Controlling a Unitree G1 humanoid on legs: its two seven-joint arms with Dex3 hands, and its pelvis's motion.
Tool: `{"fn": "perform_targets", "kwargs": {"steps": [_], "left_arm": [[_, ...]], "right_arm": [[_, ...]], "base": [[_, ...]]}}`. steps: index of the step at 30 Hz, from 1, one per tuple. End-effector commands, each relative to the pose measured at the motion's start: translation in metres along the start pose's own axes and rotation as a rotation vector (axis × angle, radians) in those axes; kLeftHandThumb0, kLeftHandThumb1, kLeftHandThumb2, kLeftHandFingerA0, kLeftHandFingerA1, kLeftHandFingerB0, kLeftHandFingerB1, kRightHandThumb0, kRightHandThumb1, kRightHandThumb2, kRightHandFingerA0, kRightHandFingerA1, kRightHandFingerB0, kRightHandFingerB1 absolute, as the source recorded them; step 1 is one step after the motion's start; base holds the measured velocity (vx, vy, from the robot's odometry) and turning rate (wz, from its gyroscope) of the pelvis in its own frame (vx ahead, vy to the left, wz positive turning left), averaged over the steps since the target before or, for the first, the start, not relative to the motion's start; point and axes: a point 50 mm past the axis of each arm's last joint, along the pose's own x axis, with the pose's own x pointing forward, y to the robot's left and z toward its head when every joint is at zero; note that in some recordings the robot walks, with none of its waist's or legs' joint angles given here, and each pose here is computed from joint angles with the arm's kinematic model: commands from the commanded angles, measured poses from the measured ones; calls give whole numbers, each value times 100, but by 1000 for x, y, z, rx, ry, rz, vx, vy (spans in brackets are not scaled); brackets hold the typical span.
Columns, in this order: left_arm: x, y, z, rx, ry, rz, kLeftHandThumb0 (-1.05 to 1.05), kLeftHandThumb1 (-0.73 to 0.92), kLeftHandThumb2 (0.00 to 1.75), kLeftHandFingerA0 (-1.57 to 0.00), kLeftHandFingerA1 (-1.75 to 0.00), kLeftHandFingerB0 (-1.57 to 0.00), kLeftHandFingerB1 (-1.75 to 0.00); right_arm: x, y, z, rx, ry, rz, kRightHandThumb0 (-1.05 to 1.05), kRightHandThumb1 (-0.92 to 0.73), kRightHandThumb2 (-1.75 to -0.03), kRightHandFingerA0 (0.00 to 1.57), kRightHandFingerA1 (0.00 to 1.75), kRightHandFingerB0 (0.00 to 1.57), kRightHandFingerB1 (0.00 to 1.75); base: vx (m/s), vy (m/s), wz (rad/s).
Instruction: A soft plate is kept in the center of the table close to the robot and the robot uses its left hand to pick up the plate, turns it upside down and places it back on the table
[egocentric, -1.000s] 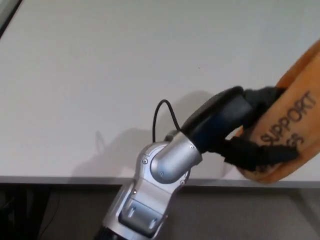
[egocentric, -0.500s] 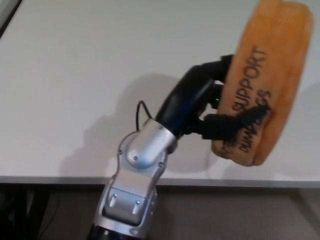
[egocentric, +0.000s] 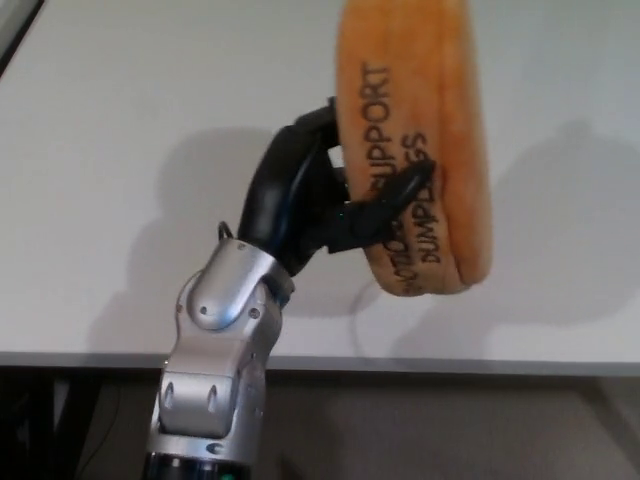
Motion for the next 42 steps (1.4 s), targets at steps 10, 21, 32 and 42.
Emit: {"fn": "perform_targets", "kwargs": {"steps": [10,21,32,42], "left_arm": [[-63,54,-64,-1202,-212,866,-22,56,66,-98,-175,-60,-175],[-75,67,-77,-1206,-135,1053,-20,61,64,-100,-175,-45,-175],[-85,69,-94,-1355,79,1307,-24,54,79,-123,-160,-14,-51],[-120,62,-136,-1314,566,1349,-24,72,69,-100,-175,-52,-74]], "right_arm": [[-2,-11,3,13,66,20,-81,-89,-67,32,39,5,21],[7,-12,5,-2,40,20,-82,-73,-109,29,53,0,18],[11,-14,9,24,33,14,-82,-88,-67,33,37,4,21],[13,-15,16,-5,5,27,-80,-89,-67,32,39,5,21]], "base": [[0,0,0],[0,0,0],[0,0,0],[0,0,0]]}}
